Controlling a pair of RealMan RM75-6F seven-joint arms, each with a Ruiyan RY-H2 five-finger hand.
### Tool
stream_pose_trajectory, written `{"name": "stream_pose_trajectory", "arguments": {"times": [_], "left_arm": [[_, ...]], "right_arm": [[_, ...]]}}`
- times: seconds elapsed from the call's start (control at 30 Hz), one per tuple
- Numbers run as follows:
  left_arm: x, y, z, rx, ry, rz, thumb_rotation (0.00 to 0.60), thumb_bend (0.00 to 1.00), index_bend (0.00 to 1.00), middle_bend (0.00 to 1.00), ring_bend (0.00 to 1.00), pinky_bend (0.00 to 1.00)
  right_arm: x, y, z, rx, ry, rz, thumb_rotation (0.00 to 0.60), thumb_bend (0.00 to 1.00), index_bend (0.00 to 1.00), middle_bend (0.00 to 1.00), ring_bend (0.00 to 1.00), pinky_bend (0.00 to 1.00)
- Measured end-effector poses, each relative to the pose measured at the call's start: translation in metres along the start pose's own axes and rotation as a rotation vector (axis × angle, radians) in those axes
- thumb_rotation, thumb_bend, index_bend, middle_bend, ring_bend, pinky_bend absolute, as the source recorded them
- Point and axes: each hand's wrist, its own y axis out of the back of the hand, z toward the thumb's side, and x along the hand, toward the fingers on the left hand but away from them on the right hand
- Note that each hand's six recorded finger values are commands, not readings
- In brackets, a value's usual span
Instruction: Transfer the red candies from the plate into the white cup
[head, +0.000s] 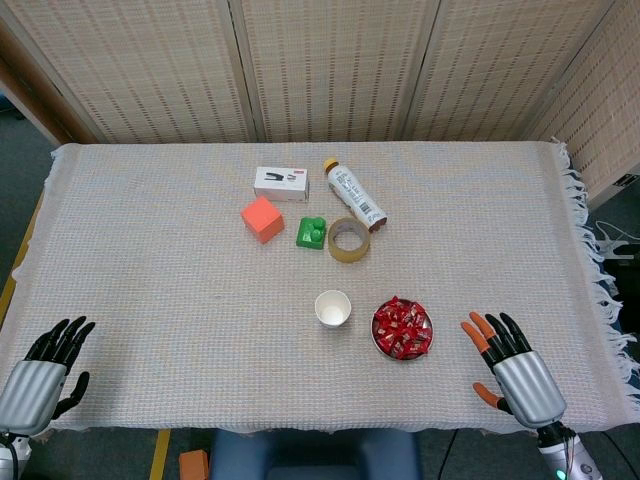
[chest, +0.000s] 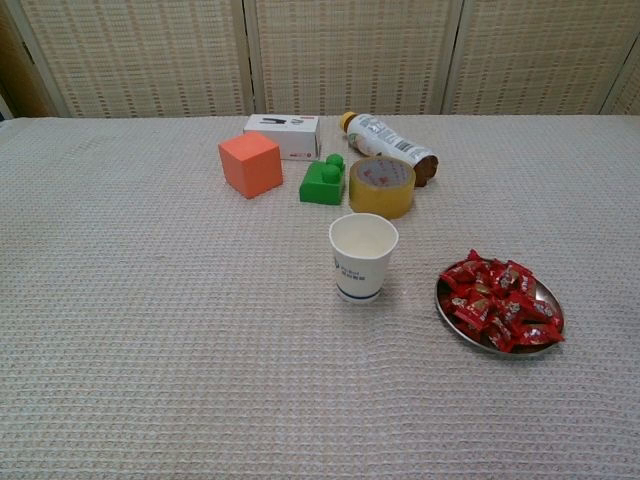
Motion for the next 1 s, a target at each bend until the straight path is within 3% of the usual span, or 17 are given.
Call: {"name": "stream_pose_trajectory", "arguments": {"times": [0.3,0.53,0.8,1.0], "left_arm": [[0.0,0.004,-0.002,-0.024,-0.001,0.002,0.6,0.49,0.0,0.0,0.0,0.17],[-0.001,0.008,-0.005,-0.045,-0.002,0.0,0.6,0.49,0.0,0.0,0.0,0.17],[-0.002,0.009,-0.005,-0.051,-0.01,0.001,0.6,0.49,0.0,0.0,0.0,0.17],[-0.001,0.007,-0.005,-0.049,-0.007,-0.01,0.6,0.49,0.0,0.0,0.0,0.18]], "right_arm": [[-0.014,-0.018,0.011,0.002,0.053,0.078,0.6,0.11,0.0,0.0,0.0,0.0],[-0.048,-0.021,0.029,0.075,0.112,0.142,0.6,0.12,0.0,0.0,0.0,0.18],[-0.091,-0.026,0.032,0.249,0.077,0.243,0.6,0.11,0.0,0.0,0.09,0.25],[-0.109,-0.035,0.041,0.27,0.079,0.287,0.6,0.11,0.0,0.0,0.11,0.25]]}}
